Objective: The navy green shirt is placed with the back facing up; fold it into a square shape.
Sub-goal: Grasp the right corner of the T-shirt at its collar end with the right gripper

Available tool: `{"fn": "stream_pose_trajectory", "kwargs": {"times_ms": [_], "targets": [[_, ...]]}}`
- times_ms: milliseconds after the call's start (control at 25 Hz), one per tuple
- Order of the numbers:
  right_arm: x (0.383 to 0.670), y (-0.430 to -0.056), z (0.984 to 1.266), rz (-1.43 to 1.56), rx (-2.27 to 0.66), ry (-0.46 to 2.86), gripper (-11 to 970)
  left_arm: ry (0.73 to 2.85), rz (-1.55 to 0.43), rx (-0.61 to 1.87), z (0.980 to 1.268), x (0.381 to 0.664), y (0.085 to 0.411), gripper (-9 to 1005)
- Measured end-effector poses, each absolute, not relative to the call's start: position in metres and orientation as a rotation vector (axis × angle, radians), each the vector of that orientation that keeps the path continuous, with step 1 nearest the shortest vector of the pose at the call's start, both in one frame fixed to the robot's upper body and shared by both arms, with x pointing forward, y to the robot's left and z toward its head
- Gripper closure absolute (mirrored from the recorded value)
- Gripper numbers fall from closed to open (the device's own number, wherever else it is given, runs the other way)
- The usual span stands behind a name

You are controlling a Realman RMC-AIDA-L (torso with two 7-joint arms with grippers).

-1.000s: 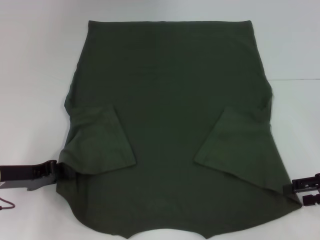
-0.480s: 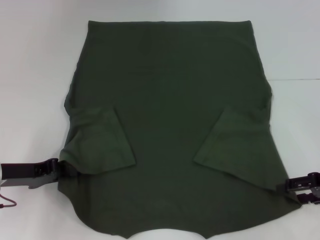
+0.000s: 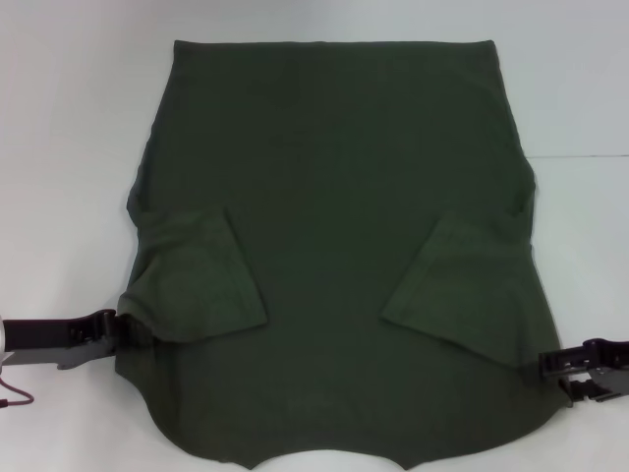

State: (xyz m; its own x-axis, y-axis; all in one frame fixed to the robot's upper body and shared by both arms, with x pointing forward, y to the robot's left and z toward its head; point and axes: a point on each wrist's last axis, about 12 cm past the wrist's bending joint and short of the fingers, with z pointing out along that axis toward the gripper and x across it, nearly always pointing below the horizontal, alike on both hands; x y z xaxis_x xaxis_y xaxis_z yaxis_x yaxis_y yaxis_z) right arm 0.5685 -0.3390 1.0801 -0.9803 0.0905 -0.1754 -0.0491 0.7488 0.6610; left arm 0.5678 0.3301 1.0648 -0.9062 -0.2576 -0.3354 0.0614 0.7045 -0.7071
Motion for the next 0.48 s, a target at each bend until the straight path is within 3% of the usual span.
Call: {"fn": "stream_pose_trajectory", "kwargs": {"times_ms": [480], "targets": [[0.5743,-0.3416,1.0872,1.041,0.029,2.728,62,2.494,-1.062,-0.142,1.0669,0.5709,0.3272,959]]}}
